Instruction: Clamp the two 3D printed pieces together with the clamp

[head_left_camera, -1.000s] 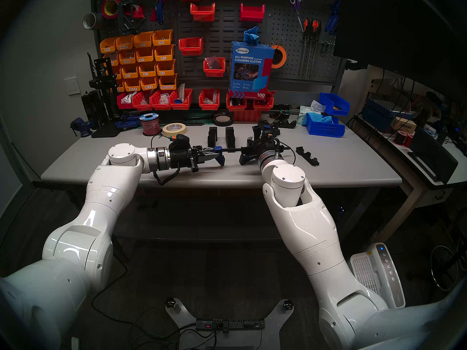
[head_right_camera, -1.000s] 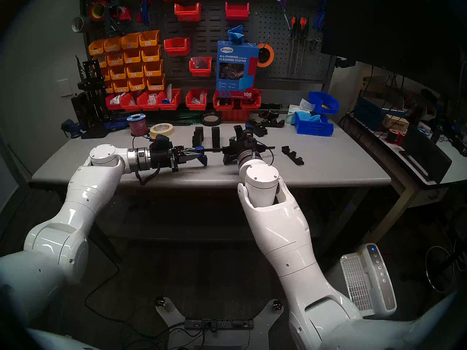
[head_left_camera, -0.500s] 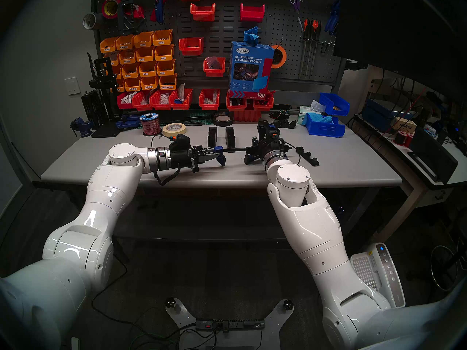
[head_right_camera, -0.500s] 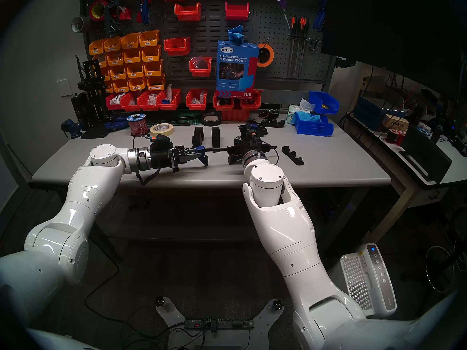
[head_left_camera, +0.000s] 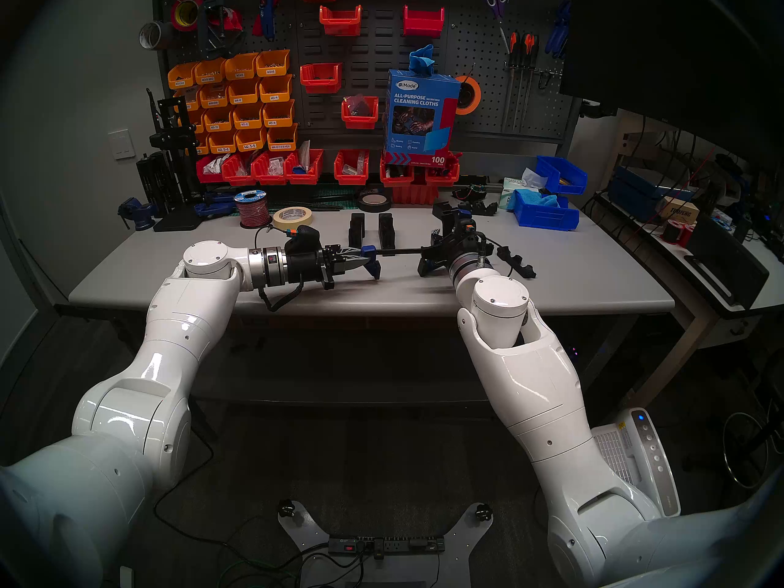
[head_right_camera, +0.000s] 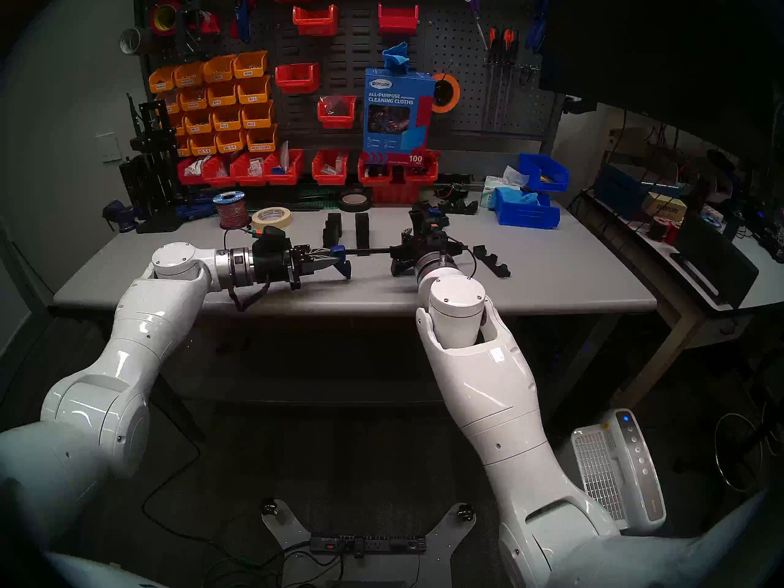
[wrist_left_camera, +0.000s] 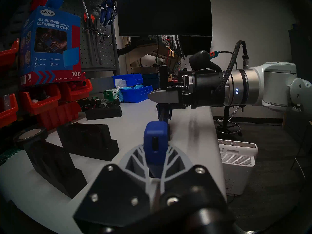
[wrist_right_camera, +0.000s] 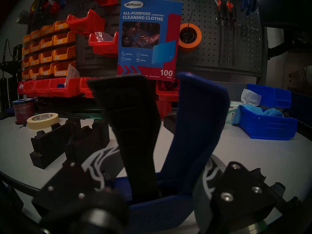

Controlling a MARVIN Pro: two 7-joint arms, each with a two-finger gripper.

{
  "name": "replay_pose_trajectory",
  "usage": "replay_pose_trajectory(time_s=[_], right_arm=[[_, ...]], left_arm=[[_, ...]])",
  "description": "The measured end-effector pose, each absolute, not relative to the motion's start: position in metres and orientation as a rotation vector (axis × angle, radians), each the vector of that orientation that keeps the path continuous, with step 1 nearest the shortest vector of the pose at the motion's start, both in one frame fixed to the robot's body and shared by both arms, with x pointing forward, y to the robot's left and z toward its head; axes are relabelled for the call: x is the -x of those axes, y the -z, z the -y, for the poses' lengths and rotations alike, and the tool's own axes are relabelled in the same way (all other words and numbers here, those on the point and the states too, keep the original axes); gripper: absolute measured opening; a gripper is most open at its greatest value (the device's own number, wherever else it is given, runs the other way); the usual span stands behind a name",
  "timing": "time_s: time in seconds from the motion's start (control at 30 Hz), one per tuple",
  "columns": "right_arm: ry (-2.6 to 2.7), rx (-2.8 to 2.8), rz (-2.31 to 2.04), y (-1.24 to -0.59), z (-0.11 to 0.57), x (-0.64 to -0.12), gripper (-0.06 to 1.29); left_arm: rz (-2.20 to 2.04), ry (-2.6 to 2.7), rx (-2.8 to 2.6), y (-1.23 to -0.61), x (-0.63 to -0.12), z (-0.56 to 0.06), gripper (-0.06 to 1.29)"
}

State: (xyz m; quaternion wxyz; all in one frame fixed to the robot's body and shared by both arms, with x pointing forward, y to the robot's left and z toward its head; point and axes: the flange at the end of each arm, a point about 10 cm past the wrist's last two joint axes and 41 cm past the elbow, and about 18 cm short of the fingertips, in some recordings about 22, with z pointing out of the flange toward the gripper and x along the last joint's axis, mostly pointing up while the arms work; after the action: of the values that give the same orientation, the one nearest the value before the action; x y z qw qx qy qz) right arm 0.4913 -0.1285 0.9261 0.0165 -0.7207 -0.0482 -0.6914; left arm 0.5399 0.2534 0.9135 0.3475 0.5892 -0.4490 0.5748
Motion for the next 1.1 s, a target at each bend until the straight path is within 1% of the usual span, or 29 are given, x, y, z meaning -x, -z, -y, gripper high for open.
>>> replay_pose_trajectory(time_s=[0.3, 0.4, 1.1], right_arm=[[2.158, 2.249, 0.143, -0.9261, 0.1351, -0.4915, 0.6], [2.158, 2.251, 0.142, -0.9263, 0.1361, -0.4913, 0.6], [2.159, 2.256, 0.147, -0.927, 0.1355, -0.4905, 0.6]], left_arm=[[1.164, -1.491, -1.528, -0.9136, -0.54, -0.2531, 0.05], [1.164, -1.491, -1.528, -0.9136, -0.54, -0.2531, 0.02], [1.164, -1.49, -1.533, -0.9129, -0.5397, -0.2549, 0.02]])
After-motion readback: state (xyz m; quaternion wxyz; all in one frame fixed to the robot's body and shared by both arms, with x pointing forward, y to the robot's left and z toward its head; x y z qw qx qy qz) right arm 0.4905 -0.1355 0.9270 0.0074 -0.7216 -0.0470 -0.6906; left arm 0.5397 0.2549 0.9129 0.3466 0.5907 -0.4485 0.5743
